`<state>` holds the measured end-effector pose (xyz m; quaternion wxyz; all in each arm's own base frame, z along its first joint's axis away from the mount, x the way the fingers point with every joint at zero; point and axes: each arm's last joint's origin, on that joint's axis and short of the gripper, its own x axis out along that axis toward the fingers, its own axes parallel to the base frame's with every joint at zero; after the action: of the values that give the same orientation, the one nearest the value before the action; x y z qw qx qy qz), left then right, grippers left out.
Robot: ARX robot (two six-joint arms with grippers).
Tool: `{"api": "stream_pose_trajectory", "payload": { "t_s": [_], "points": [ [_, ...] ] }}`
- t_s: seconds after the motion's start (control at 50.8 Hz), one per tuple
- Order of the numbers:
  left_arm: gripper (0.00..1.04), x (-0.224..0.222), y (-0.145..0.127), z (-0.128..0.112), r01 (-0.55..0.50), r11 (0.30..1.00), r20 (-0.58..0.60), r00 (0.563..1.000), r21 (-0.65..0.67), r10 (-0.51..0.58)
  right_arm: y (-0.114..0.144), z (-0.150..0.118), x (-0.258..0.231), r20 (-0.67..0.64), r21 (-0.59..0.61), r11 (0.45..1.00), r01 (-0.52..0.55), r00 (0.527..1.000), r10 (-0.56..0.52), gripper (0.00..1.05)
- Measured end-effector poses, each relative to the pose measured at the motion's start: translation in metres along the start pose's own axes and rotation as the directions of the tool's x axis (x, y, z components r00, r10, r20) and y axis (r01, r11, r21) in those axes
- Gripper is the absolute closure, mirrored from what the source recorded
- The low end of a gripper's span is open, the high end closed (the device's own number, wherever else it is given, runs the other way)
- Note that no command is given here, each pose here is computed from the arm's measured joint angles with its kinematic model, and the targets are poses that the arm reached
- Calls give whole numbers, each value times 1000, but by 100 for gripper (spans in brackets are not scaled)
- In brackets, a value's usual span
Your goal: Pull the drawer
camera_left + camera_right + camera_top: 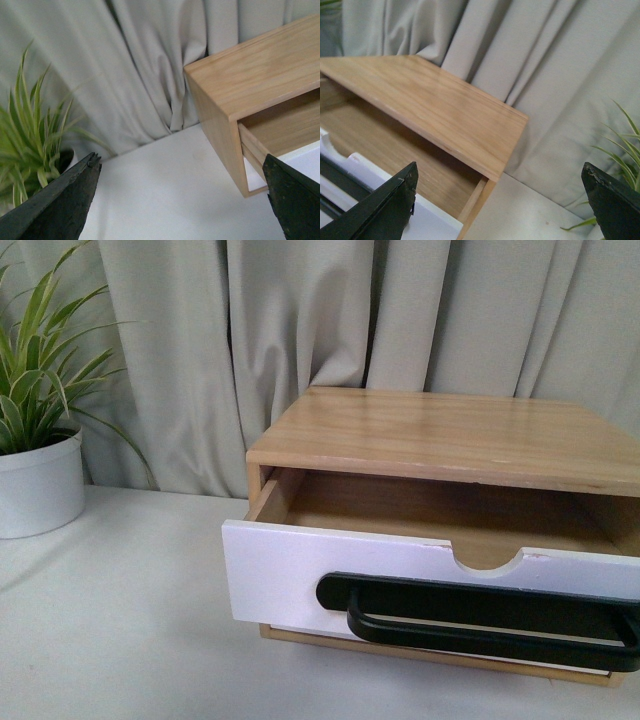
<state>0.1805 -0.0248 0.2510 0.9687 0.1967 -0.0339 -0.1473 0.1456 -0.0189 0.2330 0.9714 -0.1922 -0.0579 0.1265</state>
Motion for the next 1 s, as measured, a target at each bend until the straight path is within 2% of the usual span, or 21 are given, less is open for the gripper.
{"api": "stream_pose_trajectory", "payload": {
  "t_s": [0.02,0.138,0.276,0.374,0.551,0.591,0.65,0.846,0.906,1.004],
  "points": [
    [6,-6,2,-4,-16,998,-27,1000,-67,14,1,-1,-3,2,24,1000,15,1000,-15,9],
    [6,-28,3,-17,-77,967,-101,993,-242,54,5,-4,-13,-6,110,992,58,998,-58,9],
    [6,-54,4,-33,-176,884,-156,981,-433,119,14,-6,-31,-16,243,965,101,995,-100,9],
    [6,-58,2,-38,-200,861,-165,977,-468,138,9,-6,-37,-21,319,932,174,984,-177,9],
    [6,-58,2,-38,-202,853,-164,977,-482,138,9,-6,-37,-36,355,917,180,983,-179,10],
    [14,-58,-1,-38,-262,858,-147,965,-441,219,10,-7,-40,-123,362,896,257,966,-227,20],
    [27,-59,-7,-41,-297,863,-131,955,-409,267,18,-14,-45,-181,368,887,278,957,-226,33],
    [61,-64,-15,-52,-300,872,-127,954,-386,272,29,-19,-47,-161,360,892,275,960,-231,67],
    [73,-66,-17,-56,-299,874,-125,954,-383,272,35,-23,-45,-178,352,884,308,949,-260,79],
    [89,-68,-20,-59,-300,875,-124,954,-380,273,43,-26,-44,-166,359,894,269,961,-222,95]
  ]
}}
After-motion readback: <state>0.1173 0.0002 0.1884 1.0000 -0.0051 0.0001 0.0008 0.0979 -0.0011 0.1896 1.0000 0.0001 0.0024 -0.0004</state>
